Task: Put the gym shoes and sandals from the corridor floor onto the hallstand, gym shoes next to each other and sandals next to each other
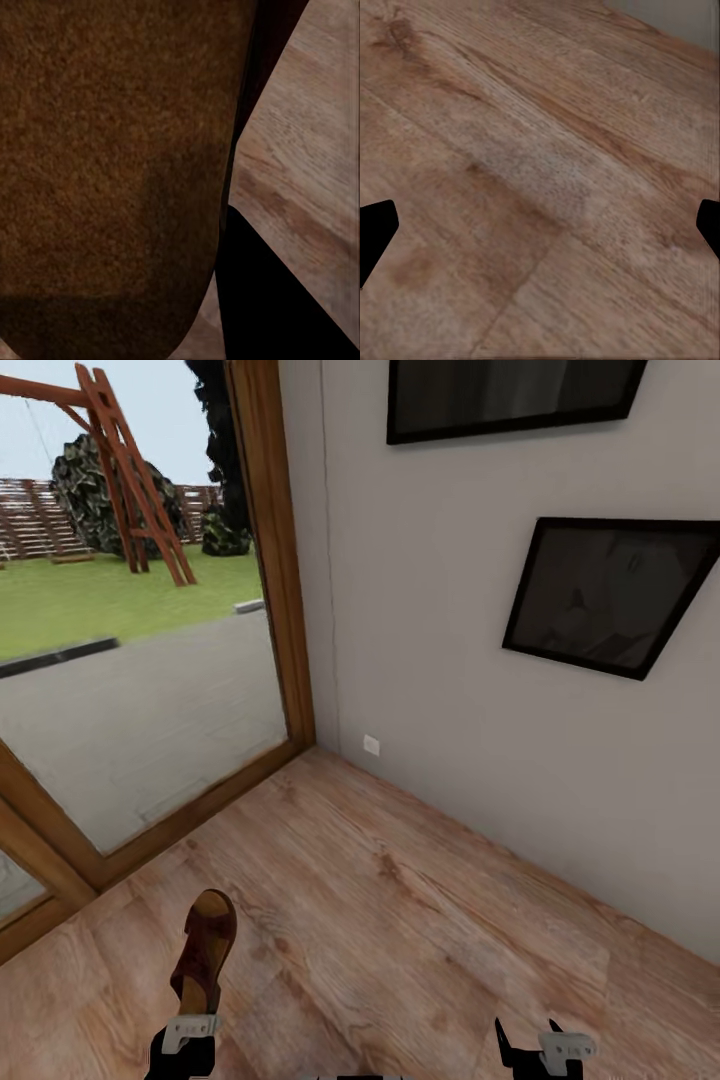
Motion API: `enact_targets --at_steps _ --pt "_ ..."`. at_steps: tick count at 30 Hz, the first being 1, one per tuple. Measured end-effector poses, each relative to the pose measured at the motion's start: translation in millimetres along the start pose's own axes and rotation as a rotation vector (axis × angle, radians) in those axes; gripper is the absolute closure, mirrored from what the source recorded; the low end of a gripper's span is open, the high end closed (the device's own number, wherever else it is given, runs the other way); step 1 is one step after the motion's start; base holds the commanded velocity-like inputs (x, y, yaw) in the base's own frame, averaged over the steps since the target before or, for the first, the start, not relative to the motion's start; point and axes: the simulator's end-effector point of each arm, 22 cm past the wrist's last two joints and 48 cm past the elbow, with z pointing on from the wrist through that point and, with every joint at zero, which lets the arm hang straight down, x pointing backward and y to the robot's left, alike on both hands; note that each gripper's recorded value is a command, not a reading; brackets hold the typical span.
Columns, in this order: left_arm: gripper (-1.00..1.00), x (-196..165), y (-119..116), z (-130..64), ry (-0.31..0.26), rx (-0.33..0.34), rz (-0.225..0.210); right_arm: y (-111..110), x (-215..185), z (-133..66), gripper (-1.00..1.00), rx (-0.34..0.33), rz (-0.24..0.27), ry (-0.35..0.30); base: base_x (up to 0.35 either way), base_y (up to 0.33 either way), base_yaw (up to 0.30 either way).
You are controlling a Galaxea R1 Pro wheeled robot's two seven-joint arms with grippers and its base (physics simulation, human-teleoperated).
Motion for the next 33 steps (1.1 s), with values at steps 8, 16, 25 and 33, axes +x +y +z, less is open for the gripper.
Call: enact_targets --at_steps 8,16,25,33 --pt "1.00 -14.1 -1.3 -5.3 -0.008 0.001 0.001 -0.4 -13.8 -3.9 -1.00 0.000 0.001 -0.005 0.000 0.000 -0.238" --pt "1.00 -16.6 -1.4 -5.4 -0.014 0.001 0.000 -0.4 -15.5 -3.8 -1.00 0.000 0.001 -0.008 0.000 0.000 -0.277" --pt "1.00 -15.6 -1.6 -6.1 -0.014 0.001 -0.001 -1.1 -15.1 -3.8 -1.00 0.002 0.002 -0.007 -0.084 0.063 -0.299" --pt "1.00 -15.8 -1.0 -6.4 -0.016 0.001 0.001 0.5 -14.5 -3.9 -1.00 -0.001 0.002 -0.006 -0.262 0.201 -0.300"
